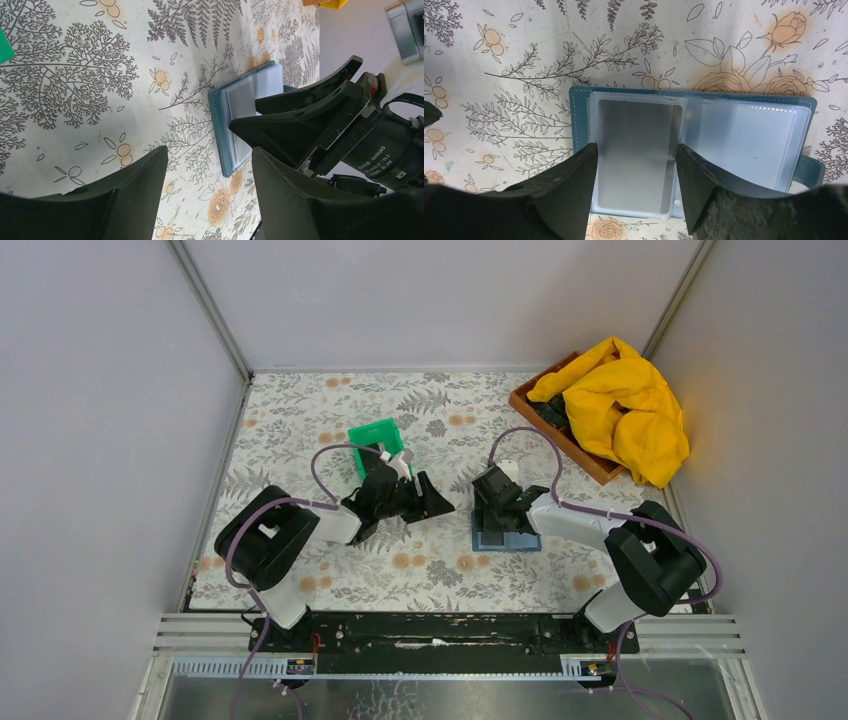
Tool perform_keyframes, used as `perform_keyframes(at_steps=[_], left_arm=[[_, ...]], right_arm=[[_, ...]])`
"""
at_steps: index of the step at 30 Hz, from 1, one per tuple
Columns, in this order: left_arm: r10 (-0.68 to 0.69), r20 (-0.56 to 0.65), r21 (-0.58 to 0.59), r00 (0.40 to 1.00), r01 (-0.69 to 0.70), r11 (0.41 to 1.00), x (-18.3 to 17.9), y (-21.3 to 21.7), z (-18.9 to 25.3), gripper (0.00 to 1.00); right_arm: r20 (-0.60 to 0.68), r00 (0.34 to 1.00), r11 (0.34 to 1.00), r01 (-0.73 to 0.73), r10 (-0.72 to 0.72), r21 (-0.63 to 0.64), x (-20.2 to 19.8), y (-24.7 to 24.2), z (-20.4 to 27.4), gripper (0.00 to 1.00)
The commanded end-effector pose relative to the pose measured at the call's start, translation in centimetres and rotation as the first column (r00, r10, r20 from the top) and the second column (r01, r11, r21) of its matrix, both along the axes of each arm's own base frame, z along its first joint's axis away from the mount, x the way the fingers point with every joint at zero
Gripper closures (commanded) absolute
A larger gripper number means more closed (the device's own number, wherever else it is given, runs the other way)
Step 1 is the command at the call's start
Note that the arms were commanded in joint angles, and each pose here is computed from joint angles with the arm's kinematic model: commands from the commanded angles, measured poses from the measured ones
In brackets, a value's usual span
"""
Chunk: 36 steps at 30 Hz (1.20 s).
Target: Take the credit cards out of the card holder
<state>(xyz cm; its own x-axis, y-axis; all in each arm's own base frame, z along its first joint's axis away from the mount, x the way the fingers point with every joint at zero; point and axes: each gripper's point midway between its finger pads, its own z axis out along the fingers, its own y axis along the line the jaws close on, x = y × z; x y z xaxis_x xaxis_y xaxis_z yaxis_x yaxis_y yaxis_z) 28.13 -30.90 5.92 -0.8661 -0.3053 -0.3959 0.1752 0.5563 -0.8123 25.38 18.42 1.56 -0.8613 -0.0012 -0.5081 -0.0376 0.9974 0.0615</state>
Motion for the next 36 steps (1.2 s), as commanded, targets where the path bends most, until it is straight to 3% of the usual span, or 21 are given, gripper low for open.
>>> perform_keyframes(at_steps=[1, 16, 24, 36], left_arm=[[-0.007, 0.045, -0.024, 0.999, 0.008, 1.000, 0.6, -0.1, 0.5, 0.31], [-0.010, 0.054, -0.030, 0.998, 0.011, 0.999, 0.6, -0.1, 0.9, 0.31], [-0.006, 0.055, -0.030, 0.998, 0.008, 1.000, 0.4, 0.0, 0.9, 0.31], [-0.008, 0.056, -0.027, 0.998, 0.010, 1.000, 0.2, 0.2, 0.9, 0.31]], right_arm=[[0.017, 1.000, 0.998, 0.004, -0.005, 0.057, 0.2, 1.2, 0.7, 0.37], [0.009, 1.000, 0.977, -0.023, 0.021, 0.214, -0.4, 3.0, 1.2, 0.41], [0.025, 0.999, 0.987, -0.036, 0.032, 0.157, 0.0, 2.3, 1.8, 0.17], [0.027, 0.999, 0.999, -0.022, 0.021, 0.030, 0.5, 2.1, 1.7, 0.22]])
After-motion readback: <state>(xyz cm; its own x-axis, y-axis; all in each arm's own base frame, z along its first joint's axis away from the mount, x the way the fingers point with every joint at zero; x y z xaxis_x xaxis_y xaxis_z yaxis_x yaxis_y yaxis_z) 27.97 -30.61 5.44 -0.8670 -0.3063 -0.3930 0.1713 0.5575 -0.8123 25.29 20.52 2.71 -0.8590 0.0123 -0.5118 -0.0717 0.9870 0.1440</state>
